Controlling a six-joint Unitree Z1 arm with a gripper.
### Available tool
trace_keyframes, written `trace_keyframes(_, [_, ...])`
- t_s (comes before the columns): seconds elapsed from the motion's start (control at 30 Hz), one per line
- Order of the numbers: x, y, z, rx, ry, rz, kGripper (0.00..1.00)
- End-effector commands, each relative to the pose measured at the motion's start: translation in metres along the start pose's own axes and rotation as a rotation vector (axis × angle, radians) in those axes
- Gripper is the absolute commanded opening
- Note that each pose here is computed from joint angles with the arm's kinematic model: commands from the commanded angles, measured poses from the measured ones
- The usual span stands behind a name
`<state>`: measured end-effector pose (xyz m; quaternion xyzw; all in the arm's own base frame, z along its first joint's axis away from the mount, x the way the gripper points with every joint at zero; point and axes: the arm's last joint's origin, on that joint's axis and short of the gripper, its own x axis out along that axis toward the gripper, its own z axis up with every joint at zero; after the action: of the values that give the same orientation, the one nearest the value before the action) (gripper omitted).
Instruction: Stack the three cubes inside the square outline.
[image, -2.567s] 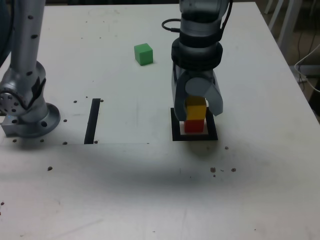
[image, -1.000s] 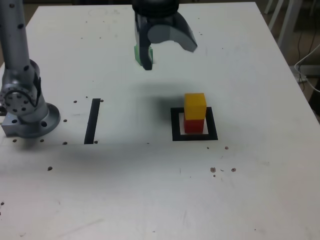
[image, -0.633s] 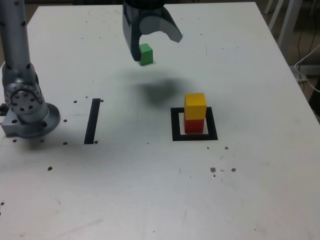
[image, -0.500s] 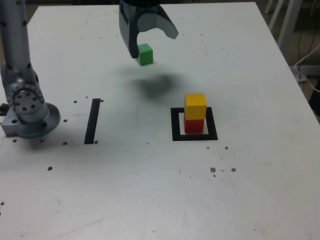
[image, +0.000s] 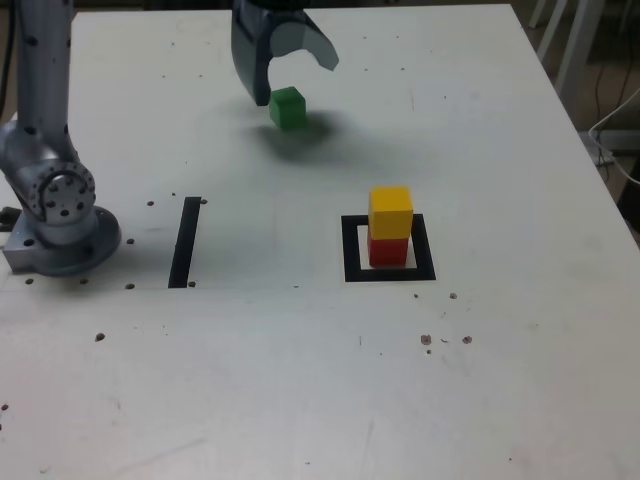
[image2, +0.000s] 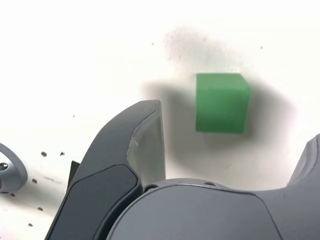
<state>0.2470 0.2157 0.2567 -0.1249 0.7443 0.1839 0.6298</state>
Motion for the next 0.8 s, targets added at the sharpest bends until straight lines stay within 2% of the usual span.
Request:
trace_keyframes(0.0, [0.006,0.004,0.004,-0.001,0.016,0.001,0.99])
trace_keyframes(0.43, [0.027,0.009,0.016,0.029,0.078,-0.015,0.88])
trace_keyframes(0.77, [0.029,0.012,0.018,0.027,0.081,-0.038,0.61])
